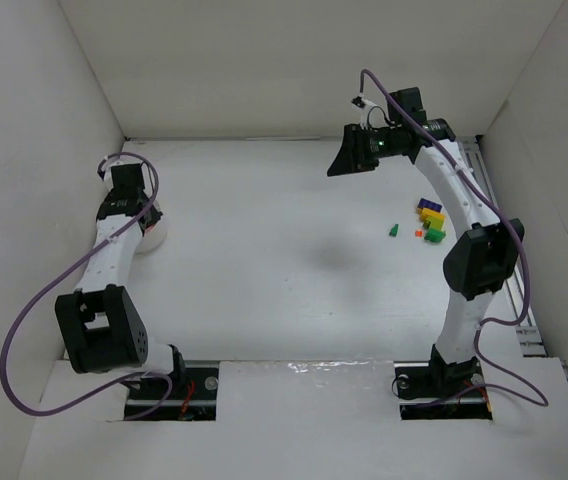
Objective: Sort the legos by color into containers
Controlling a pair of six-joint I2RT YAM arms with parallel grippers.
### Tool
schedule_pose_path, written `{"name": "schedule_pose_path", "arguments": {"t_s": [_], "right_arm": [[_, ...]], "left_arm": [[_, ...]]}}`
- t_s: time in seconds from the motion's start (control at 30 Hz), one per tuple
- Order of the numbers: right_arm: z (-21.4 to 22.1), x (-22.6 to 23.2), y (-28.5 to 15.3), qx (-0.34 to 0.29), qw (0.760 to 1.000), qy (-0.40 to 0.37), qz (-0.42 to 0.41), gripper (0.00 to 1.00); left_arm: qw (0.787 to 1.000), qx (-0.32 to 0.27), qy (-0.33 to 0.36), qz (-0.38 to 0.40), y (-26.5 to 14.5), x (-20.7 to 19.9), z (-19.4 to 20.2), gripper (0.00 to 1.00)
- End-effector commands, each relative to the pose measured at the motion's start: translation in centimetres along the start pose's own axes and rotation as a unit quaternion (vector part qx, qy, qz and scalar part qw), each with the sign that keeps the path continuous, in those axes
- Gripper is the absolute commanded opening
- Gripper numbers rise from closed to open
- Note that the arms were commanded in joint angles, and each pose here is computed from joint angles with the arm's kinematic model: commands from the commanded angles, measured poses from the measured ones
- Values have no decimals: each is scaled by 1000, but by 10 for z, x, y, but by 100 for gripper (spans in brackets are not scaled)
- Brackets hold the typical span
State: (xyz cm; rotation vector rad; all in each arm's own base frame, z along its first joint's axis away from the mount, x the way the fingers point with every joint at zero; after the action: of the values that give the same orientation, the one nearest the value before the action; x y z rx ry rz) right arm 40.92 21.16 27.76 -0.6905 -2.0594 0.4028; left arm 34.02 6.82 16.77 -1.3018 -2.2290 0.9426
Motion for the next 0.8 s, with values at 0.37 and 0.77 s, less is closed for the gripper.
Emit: {"name": "schedule_pose_path", "arguments": {"t_s": [0.37,0.77], "right_arm": [[-7,11,-5,-17,999,-28,-7,48],[-4,14,-3,-10,1000,-27,-9,48]], "left_arm": [[1000,-17,-24,-9,8,1,-20,0],[1000,-17,-24,-9,14,0,-16,6]]}}
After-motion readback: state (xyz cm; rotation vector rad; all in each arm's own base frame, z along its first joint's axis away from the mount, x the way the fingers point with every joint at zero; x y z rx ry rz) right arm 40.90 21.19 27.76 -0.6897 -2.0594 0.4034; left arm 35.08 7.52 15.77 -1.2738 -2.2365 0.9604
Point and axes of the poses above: each gripper's point midway between its finger pads, its own y axis out along the fingers, its own x axis along the line the jaws close on, z = x × y, the point moved 3 cm from there along -y, back along the fingers, and after that the axes turned 8 degrees about y, right-handed, at the moved point
